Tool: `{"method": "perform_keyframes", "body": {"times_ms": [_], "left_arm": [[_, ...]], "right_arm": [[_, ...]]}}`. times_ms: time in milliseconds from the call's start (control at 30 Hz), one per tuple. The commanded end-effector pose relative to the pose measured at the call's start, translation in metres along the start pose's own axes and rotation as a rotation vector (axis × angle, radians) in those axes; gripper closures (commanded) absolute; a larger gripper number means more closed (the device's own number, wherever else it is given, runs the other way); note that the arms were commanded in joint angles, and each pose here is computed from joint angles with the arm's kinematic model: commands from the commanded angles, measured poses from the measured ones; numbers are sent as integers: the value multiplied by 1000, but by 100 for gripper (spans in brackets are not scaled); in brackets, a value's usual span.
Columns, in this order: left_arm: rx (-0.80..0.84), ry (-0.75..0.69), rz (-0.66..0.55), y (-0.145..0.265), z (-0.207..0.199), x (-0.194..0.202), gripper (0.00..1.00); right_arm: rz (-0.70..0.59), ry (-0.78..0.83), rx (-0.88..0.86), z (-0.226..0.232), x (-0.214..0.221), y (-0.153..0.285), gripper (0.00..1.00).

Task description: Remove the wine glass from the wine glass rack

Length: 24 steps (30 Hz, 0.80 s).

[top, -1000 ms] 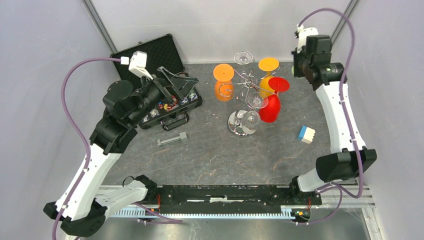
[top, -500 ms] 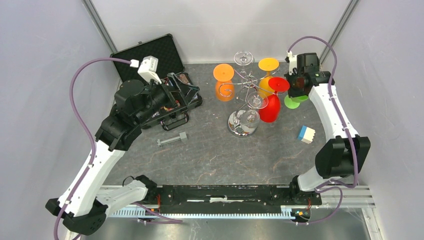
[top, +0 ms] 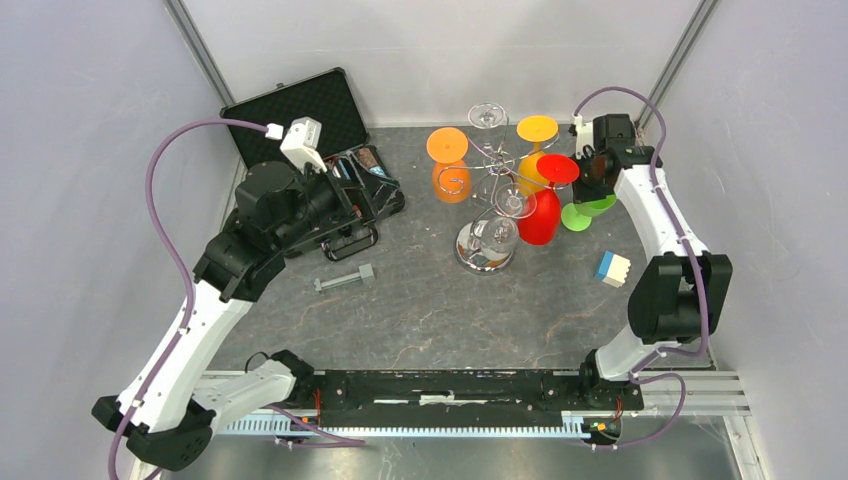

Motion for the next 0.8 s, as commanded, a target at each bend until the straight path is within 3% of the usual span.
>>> {"method": "perform_keyframes", "body": {"times_ms": [0, 200, 400, 500, 633, 767], "left_arm": [[-12, -33, -14, -2, 1, -4, 0], [-23, -31, -8, -7, 2, -4, 0], [-27, -22, -10, -13, 0, -8, 0], [-24, -17, -16, -17, -1, -10, 0], [-165, -45, -78, -23, 12, -19, 0], [-123, -31, -92, -32, 9, -22, 0]], "right_arm": [[-48, 3, -32, 2, -12, -2, 95], [-77, -12, -5, 0, -20, 1, 74], [-147, -35, 10, -2, -39, 15, 66], [-221, -51, 8, -1, -52, 33, 62], [-352, -59, 32, -2, -61, 65, 47], [-500, -159, 150, -8, -54, 97, 36]]}}
Point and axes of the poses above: each gripper's point midway between its finger pads, its own y axis back along the fingers, its own z axis along the line the jaws close on, x = y × z, the point moved 9 cm from there along y, back along the fingers, and after that the axes turned 1 degree about -y, right-handed, at the moved point
